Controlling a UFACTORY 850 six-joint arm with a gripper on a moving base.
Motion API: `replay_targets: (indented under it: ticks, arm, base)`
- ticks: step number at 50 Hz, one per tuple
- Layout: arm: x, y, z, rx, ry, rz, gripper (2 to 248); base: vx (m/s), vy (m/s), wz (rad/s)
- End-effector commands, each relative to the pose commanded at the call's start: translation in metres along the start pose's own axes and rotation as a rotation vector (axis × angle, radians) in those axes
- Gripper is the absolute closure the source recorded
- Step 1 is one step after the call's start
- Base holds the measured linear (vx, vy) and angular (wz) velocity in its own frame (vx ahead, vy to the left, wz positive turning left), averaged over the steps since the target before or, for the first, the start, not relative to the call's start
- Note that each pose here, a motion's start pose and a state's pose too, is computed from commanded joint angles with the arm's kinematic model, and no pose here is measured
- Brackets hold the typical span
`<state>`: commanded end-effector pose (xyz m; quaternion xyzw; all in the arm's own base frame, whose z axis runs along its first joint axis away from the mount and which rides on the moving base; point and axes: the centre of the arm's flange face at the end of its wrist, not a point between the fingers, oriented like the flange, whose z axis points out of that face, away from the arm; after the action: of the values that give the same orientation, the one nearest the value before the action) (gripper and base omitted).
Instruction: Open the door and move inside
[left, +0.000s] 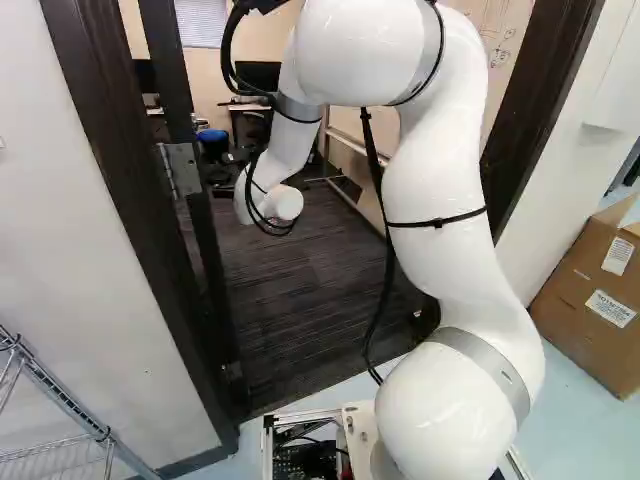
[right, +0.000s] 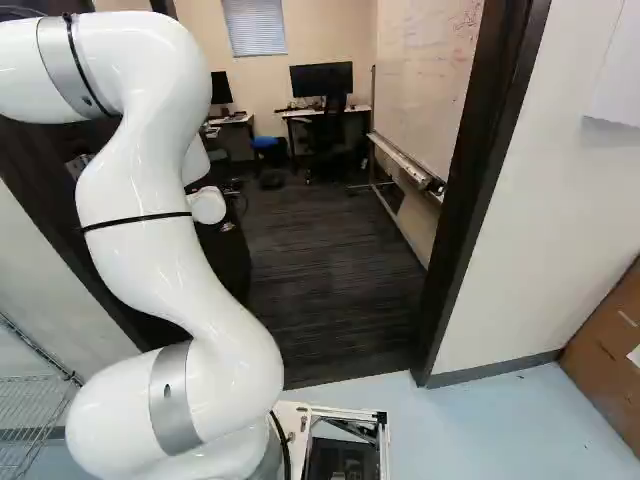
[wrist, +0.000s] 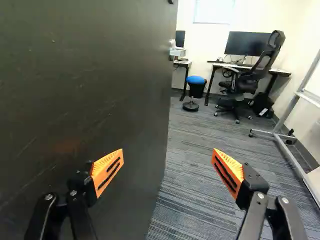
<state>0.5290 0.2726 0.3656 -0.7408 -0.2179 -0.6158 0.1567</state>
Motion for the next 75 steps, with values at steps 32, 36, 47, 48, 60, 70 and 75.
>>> replay_targets:
  ticks: [32,36,47,48,60,70,75]
  arm:
    - [0.000,0.004,-0.001,-0.007,-0.001,0.002,3]
    - [-0.001,0.009,-0.003,-0.017,-0.002,0.005,3]
    - [-0.002,0.025,-0.008,-0.052,-0.005,0.016,3]
    - [-0.002,0.027,-0.008,-0.055,-0.006,0.017,3]
    - [-0.003,0.045,-0.017,-0.085,-0.011,0.023,3]
    - [-0.003,0.048,-0.019,-0.092,-0.012,0.025,3]
    - [-0.003,0.049,-0.021,-0.094,-0.013,0.026,3]
  base:
    - [0.000,0.000,0.000]
    - [0.000,0.000,0.000]
    - [0.000,0.000,0.000]
    - [0.000,0.000,0.000]
    - [0.000,0.000,0.000]
    - [0.000,0.000,0.000]
    - [0.000,0.000,0.000]
